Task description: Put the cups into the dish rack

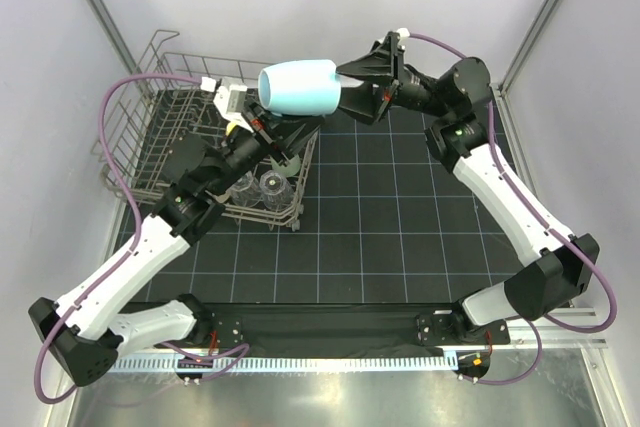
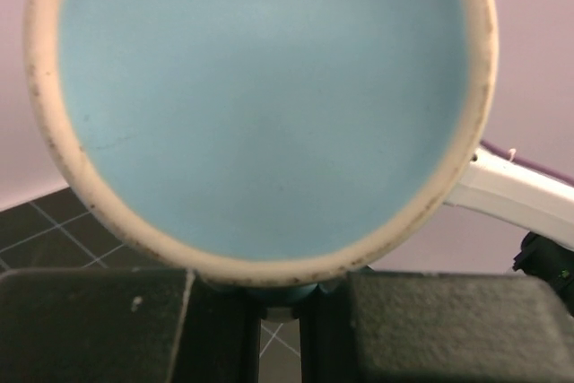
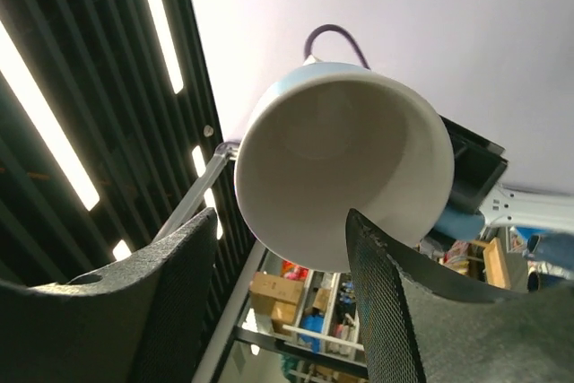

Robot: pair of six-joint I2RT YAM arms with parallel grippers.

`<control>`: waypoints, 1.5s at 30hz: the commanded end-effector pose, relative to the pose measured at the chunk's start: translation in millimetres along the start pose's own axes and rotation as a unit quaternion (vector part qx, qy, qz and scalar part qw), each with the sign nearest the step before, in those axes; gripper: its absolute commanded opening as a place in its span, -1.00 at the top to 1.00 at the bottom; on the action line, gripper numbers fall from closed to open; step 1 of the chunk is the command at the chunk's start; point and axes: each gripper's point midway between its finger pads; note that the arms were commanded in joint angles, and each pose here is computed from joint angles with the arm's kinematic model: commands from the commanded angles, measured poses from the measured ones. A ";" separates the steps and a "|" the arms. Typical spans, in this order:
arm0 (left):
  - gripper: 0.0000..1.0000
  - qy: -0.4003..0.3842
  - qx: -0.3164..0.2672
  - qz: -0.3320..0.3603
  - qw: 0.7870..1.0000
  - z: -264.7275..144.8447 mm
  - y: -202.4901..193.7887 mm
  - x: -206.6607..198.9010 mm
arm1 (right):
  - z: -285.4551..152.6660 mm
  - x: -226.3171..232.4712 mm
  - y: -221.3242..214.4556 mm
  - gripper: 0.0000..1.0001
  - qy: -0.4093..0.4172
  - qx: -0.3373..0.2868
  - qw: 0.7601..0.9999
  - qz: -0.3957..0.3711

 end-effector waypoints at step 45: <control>1.00 0.561 0.299 0.134 0.760 -90.1 -58.3 381.3 | -106.8 -67.4 -20.7 -0.23 -0.278 -0.070 0.946 -0.153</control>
Point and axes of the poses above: each gripper's point midway between its finger pads, its own z axis out along the fingers, its own x axis along the line the jaws close on, y = z × x, and after that the axes turned 15 degrees about z, right-handed
